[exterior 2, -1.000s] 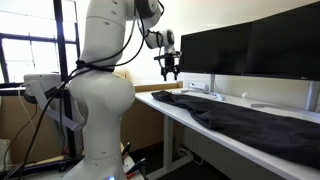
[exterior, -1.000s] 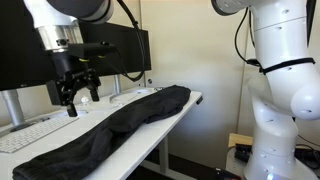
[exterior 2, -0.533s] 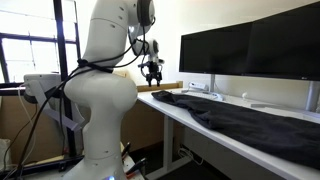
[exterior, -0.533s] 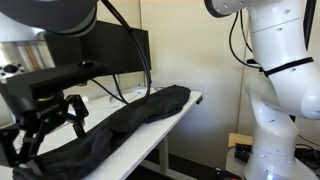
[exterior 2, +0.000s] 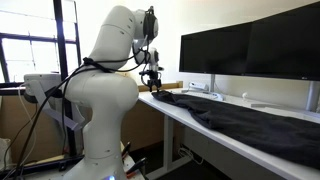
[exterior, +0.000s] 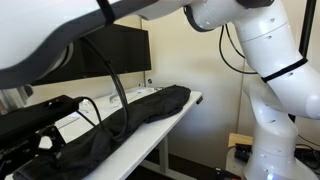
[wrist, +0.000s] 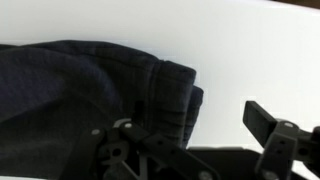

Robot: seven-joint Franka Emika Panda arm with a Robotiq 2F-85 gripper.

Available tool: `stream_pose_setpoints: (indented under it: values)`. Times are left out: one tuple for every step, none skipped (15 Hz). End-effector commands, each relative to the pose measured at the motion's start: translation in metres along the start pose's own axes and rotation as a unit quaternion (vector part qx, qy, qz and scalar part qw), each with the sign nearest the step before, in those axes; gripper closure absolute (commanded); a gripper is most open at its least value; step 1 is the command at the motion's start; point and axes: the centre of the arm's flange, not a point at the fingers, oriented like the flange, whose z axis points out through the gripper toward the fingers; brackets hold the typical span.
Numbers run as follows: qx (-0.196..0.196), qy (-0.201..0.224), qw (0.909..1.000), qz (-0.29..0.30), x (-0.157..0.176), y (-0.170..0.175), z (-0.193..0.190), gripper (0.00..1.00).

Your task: Fold the trousers on the table.

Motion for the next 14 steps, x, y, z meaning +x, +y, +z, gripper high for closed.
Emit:
stream_pose_setpoints:
  values:
    - [-0.009, 0.004, 0.9998, 0.015, 0.006, -0.017, 0.006, 0.0]
    - [-0.012, -0.001, 0.9996, 0.027, 0.003, -0.013, 0.008, 0.03]
    - [-0.014, -0.002, 0.9993, 0.036, 0.003, -0.009, 0.01, 0.02]
    - [-0.017, -0.005, 0.9987, 0.047, 0.003, -0.001, 0.011, 0.01]
    - [-0.023, -0.007, 0.998, 0.058, 0.003, 0.005, 0.012, 0.01]
    - [-0.027, -0.006, 0.9971, 0.071, 0.004, 0.013, 0.011, 0.0]
    - [-0.031, -0.007, 0.9961, 0.082, 0.005, 0.019, 0.011, 0.0]
    - [-0.037, -0.009, 0.9951, 0.091, 0.006, 0.025, 0.011, 0.0]
    - [-0.043, -0.013, 0.9942, 0.097, 0.008, 0.028, 0.012, 0.0]
    - [-0.046, -0.023, 0.9938, 0.098, 0.009, 0.031, 0.015, 0.14]
    - [-0.051, -0.028, 0.9934, 0.099, 0.009, 0.033, 0.018, 0.26]
    - [-0.054, -0.037, 0.9931, 0.098, 0.01, 0.033, 0.022, 0.33]
    - [-0.056, -0.045, 0.9929, 0.095, 0.01, 0.034, 0.024, 0.4]
    - [-0.056, -0.053, 0.9928, 0.092, 0.01, 0.033, 0.028, 0.47]
